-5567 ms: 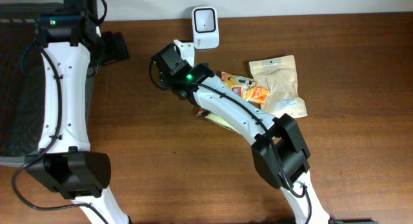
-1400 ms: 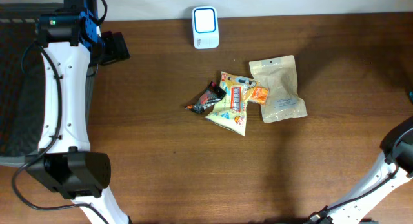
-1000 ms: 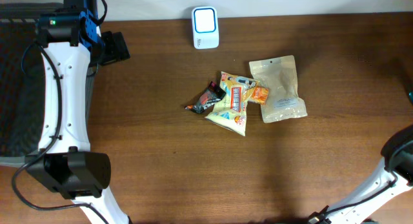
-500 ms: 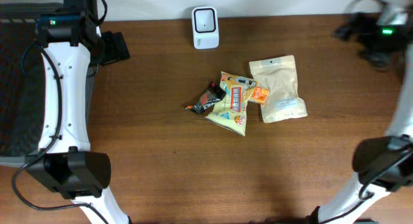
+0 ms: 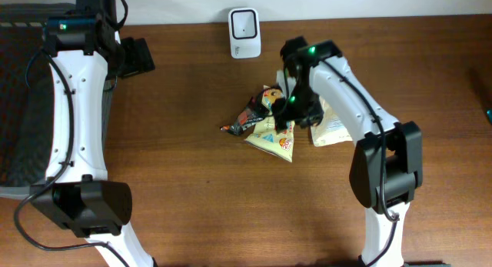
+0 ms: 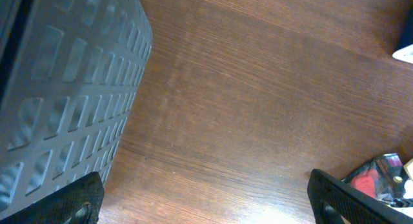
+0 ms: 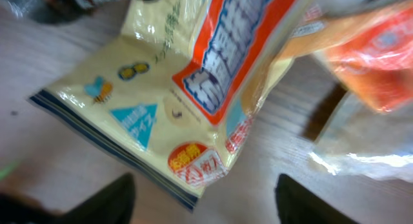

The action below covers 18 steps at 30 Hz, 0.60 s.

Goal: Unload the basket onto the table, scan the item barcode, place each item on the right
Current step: 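Reach the right gripper to the yellow snack bag and grasp it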

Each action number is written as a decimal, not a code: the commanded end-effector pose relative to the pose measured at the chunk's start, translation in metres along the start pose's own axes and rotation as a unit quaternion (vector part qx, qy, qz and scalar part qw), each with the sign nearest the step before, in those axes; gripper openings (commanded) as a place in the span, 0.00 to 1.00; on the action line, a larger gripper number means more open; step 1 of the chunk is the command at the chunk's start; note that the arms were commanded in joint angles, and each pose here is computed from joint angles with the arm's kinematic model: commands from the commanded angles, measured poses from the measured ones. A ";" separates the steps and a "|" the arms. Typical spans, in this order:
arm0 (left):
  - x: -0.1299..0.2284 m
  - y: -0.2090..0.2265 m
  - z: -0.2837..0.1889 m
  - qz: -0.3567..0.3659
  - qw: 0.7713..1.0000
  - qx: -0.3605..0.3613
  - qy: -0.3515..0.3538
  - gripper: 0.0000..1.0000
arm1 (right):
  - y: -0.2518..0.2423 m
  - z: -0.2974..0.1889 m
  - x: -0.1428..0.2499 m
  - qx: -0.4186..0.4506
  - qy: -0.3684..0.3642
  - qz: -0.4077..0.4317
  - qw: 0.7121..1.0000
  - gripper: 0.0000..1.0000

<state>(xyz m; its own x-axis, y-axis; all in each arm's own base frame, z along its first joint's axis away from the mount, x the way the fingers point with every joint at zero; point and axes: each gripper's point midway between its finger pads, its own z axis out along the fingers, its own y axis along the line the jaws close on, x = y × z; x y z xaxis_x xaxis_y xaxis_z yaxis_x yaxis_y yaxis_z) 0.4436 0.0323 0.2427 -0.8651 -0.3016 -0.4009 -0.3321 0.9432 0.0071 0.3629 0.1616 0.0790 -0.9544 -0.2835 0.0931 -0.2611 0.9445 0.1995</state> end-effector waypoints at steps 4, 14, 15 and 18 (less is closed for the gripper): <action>-0.001 0.001 0.003 -0.005 1.000 -0.003 0.001 0.99 | -0.002 0.049 0.019 -0.013 0.034 0.054 0.998 0.12; -0.001 0.001 0.003 -0.005 1.000 -0.003 0.001 0.99 | 0.086 0.046 0.051 -0.077 0.055 0.008 0.995 0.04; 0.000 0.001 0.003 -0.005 1.000 -0.003 0.001 0.99 | 0.092 0.044 0.050 -0.077 0.050 -0.001 0.996 0.04; -0.001 0.001 0.003 -0.005 1.000 -0.003 0.001 0.99 | 0.100 0.023 0.037 -0.079 0.025 -0.013 0.996 0.24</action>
<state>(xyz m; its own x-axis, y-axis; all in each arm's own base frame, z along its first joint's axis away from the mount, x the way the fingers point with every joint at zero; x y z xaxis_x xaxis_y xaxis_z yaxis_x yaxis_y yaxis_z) 0.4437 0.0323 0.2427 -0.8649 -0.3015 -0.4013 -0.3322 0.9432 0.0074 0.2800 0.2412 0.0463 -0.9195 -0.3217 0.2261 -0.2416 0.9159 0.3205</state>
